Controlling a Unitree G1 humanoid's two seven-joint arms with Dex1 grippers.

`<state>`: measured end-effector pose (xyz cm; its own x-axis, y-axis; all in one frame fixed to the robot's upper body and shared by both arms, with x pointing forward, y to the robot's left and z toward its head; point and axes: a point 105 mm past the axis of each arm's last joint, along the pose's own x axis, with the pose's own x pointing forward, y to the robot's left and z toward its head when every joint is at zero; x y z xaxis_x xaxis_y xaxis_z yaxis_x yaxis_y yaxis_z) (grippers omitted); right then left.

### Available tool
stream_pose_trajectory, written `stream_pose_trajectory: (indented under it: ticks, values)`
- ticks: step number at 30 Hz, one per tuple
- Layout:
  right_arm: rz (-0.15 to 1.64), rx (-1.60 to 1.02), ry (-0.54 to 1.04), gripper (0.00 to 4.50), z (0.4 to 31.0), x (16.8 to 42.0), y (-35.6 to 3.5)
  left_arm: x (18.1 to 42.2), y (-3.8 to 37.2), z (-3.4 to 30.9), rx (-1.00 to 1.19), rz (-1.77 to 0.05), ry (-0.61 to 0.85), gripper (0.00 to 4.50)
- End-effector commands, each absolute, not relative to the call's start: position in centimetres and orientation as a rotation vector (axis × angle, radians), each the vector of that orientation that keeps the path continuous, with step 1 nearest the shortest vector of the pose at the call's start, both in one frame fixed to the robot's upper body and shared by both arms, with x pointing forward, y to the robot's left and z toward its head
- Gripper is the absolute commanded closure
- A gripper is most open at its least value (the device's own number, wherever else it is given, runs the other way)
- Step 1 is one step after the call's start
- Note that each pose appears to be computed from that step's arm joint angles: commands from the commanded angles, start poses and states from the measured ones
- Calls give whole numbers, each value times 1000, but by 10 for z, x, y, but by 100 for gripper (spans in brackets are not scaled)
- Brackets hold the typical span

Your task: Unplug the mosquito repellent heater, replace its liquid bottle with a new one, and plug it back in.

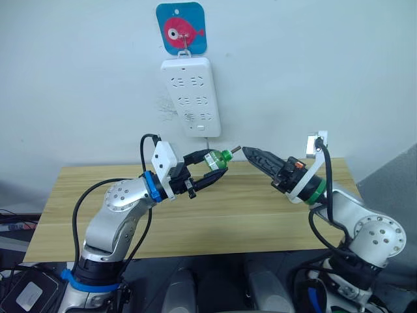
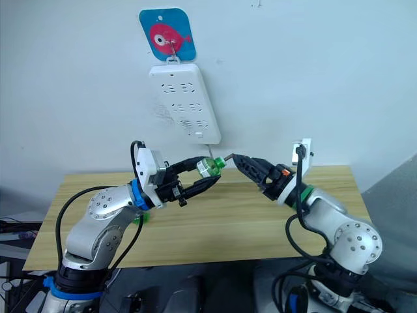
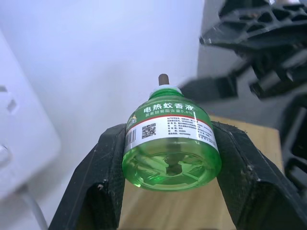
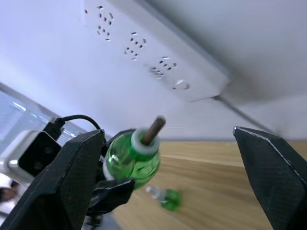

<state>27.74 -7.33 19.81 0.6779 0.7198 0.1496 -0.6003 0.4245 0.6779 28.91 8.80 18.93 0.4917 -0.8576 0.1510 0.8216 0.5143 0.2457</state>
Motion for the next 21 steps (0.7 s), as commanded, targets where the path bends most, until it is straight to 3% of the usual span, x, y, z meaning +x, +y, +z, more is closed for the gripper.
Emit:
stream_pose_trajectory:
  ticks: [1,14,17,21]
  values:
    - [881,857,135,0,212,272,-61,287,85,201,180,-1009,-346,224]
    - [978,956,186,0,222,271,-25,283,78,197,216,-1029,-358,224]
    - [988,983,188,53,225,271,-23,283,78,197,214,-1025,-359,224]
    - [990,988,190,196,227,272,-22,280,76,196,226,-1037,-364,224]
